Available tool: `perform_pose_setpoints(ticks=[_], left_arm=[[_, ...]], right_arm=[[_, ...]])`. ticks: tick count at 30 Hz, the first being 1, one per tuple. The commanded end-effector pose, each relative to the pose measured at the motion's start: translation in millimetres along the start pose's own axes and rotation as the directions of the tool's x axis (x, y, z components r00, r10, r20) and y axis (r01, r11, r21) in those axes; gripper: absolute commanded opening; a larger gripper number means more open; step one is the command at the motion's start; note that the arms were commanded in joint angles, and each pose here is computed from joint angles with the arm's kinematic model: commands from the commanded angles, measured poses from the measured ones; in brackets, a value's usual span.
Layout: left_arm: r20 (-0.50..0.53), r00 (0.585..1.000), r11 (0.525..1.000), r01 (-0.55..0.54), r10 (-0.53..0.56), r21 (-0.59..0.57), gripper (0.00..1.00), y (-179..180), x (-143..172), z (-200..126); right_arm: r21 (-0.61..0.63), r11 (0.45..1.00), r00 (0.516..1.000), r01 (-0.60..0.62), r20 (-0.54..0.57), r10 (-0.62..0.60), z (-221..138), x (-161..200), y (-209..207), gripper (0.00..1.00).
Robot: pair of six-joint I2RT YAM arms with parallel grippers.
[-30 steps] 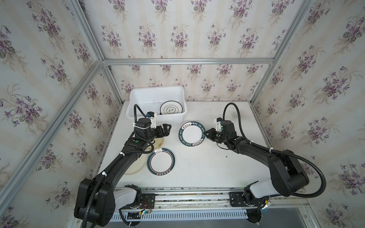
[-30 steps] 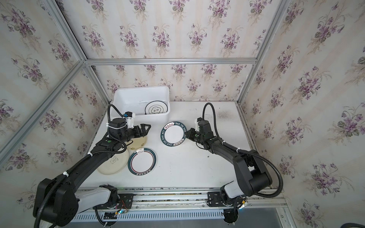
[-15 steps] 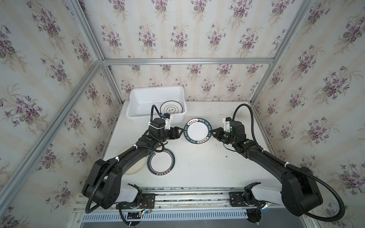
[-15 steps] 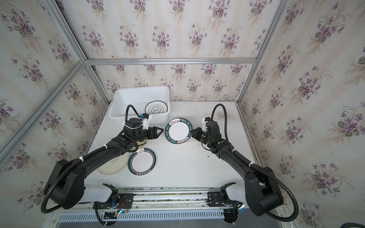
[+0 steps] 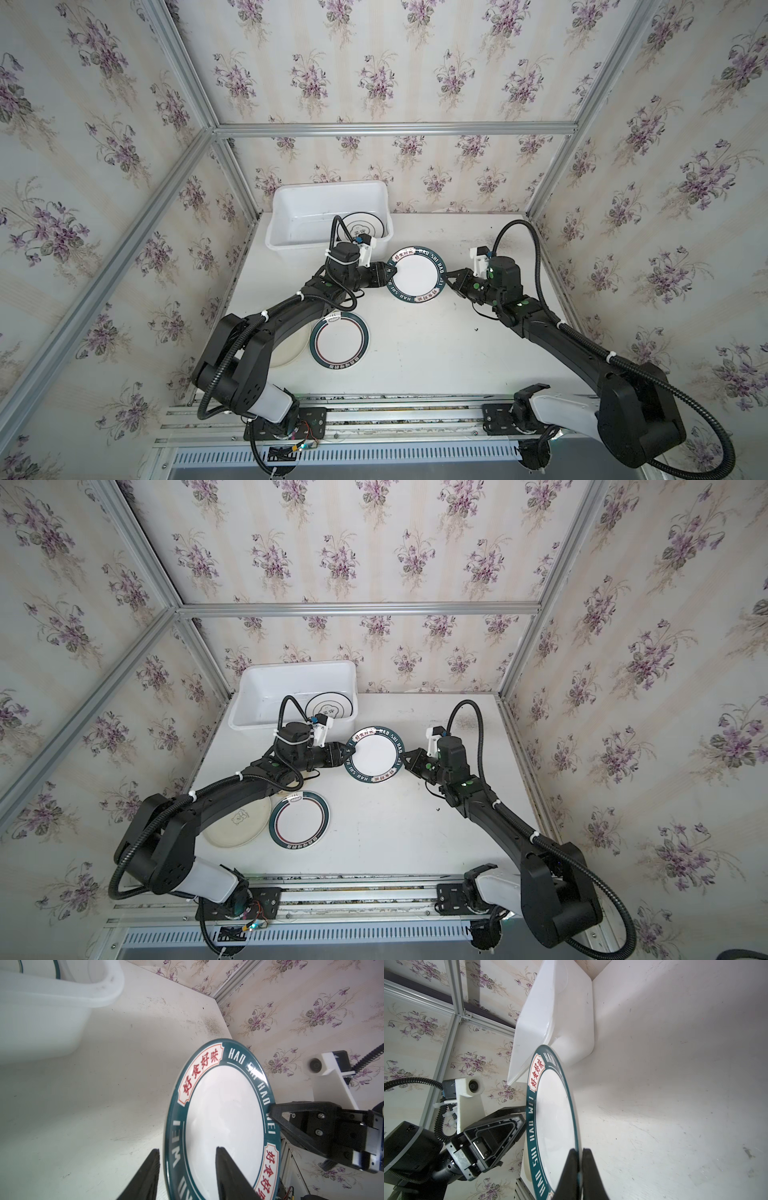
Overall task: Place the plates into the plastic bin on the countertop
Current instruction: Place the plate in the plastic bin.
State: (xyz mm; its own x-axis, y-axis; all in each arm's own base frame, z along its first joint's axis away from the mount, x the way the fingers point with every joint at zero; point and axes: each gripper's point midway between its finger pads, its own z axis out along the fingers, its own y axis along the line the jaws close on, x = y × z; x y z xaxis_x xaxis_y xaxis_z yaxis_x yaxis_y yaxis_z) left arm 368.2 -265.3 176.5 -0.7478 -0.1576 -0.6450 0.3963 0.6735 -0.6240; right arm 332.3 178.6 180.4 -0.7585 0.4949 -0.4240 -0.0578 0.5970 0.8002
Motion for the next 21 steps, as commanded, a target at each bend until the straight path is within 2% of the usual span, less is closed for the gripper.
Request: perform_pose_setpoints(ticks=[1, 4, 13, 14, 15, 17, 20, 21], left_arm=[[0.022, 1.000, 0.999, -0.013, 0.012, 0.052, 0.41, -12.8, -9.4, 2.0], [0.023, 1.000, 0.999, -0.014, 0.012, 0.053, 0.37, -13.0, -11.2, 3.6], [0.015, 1.000, 0.998, -0.012, 0.011, 0.064, 0.08, -16.5, -16.6, 7.8], [0.016, 1.000, 0.998, -0.013, 0.012, 0.064, 0.04, -17.0, -17.8, 8.1], [0.016, 1.000, 0.998, -0.013, 0.012, 0.062, 0.02, -16.8, -18.6, 8.1], [0.022, 1.000, 0.998, -0.018, 0.017, 0.057, 0.00, -17.1, -22.0, 7.1], [0.036, 0.999, 0.999, -0.028, 0.027, 0.042, 0.00, -16.3, -34.7, 2.4], [0.044, 0.999, 0.999, -0.029, 0.028, 0.040, 0.00, -16.1, -40.9, -0.2]], right_arm=[[-0.075, 0.997, 1.000, 0.020, 0.022, -0.019, -1.0, -6.6, 17.0, 0.00], [-0.095, 0.995, 1.000, 0.022, 0.005, -0.022, 1.9, -4.9, 20.2, 0.00], [-0.122, 0.992, 0.999, 0.009, -0.052, -0.015, 10.6, 1.8, 21.5, 0.00], [-0.125, 0.992, 0.998, 0.011, -0.054, -0.017, 10.8, 2.1, 22.2, 0.02], [-0.126, 0.992, 0.998, 0.013, -0.053, -0.020, 10.7, 2.0, 22.3, 0.12], [-0.119, 0.993, 0.998, 0.021, -0.050, -0.027, 9.3, 1.3, 22.6, 0.38], [-0.097, 0.994, 0.998, 0.043, -0.043, -0.047, 4.7, -2.1, 24.4, 0.64], [-0.091, 0.994, 0.998, 0.054, -0.036, -0.057, 2.5, -3.9, 25.8, 0.69]])
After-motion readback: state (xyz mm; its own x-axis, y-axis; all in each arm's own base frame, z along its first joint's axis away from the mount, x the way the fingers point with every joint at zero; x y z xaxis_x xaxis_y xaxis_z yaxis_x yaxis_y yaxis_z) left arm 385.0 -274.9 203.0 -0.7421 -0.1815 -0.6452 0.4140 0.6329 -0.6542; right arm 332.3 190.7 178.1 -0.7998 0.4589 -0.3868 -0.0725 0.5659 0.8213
